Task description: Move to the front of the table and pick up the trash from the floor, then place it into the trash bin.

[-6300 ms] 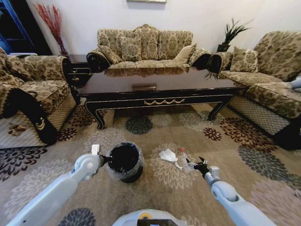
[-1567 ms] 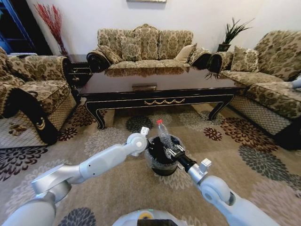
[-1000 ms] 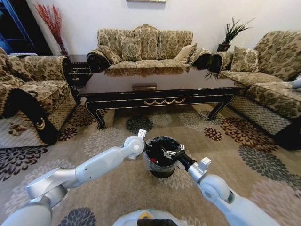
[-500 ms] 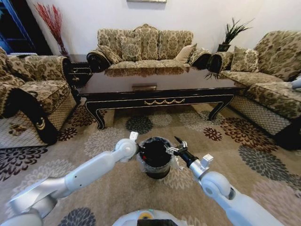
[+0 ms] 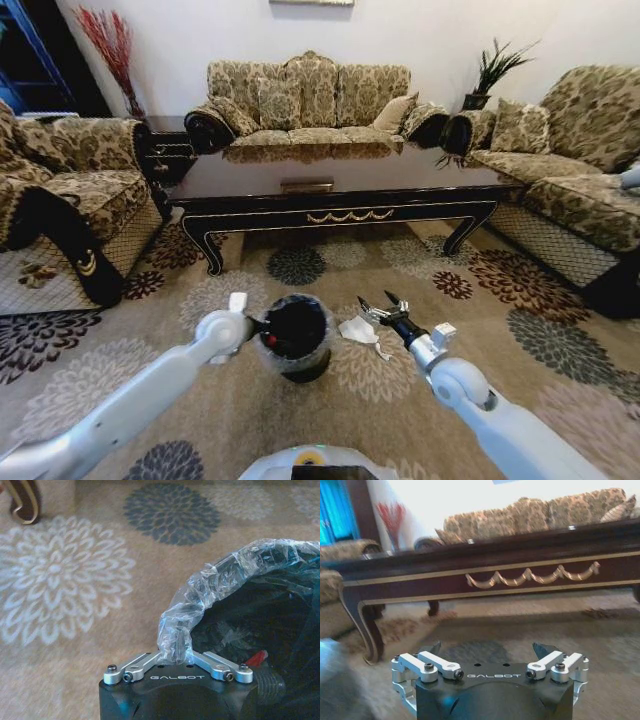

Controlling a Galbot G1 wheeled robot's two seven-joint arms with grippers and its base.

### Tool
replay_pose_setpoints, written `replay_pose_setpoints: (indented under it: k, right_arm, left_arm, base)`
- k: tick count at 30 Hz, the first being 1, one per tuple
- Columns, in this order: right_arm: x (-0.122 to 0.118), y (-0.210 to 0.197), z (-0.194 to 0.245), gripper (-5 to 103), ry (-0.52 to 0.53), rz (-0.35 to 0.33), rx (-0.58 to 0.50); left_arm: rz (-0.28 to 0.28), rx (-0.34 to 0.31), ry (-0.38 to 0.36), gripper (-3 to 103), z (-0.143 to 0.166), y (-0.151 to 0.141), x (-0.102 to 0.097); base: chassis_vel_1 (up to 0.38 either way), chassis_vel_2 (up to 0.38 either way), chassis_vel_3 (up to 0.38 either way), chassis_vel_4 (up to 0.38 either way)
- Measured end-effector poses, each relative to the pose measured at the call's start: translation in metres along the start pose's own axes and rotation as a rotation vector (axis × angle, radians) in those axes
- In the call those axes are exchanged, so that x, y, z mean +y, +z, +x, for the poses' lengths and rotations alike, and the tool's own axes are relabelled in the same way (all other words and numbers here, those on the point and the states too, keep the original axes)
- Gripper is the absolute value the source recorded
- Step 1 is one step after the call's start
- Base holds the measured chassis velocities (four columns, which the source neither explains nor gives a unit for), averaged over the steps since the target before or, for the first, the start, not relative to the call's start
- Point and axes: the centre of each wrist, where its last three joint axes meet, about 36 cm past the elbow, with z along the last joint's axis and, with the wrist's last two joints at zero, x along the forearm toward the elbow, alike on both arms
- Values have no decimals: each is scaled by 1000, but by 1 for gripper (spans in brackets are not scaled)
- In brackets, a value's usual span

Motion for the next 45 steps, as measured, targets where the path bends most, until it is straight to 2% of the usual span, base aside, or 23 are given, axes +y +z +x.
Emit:
replay_pose_setpoints:
  k: [2,6,9,15,20,25,38,40,45]
  right_arm:
    - [-11,17,-3,100,24,33,24]
    - [-21,37,-6,100,46,54,57]
    - [-42,68,-5,100,69,142,93]
    - [-50,94,-3,100,81,150,149]
    - [-62,127,2,100,101,164,218]
    - [-72,144,-4,100,114,159,249]
    - [-76,185,-22,100,117,131,334]
    - [-77,194,-24,103,122,129,348]
    - [-84,204,-27,98,126,124,370]
  left_arm:
    - [12,1,-12,0,7,9,10]
    - [22,1,-28,0,14,18,19]
    - [21,-1,-55,0,19,29,29]
    - [42,-8,-79,0,23,39,41]
    - [97,-4,-115,0,22,57,61]
    - [133,12,-133,0,20,70,70]
    - [127,5,-114,0,28,69,62]
    - [124,4,-112,0,29,67,61]
    - [123,7,-112,0,28,67,59]
  base:
    - [0,0,0,0]
    - [0,0,0,0]
    - [0,0,0,0]
    - [0,0,0,0]
    - [0,0,0,0]
    - [0,0,0,0]
    - [0,0,0,0]
    - [0,0,0,0]
    - [0,0,0,0]
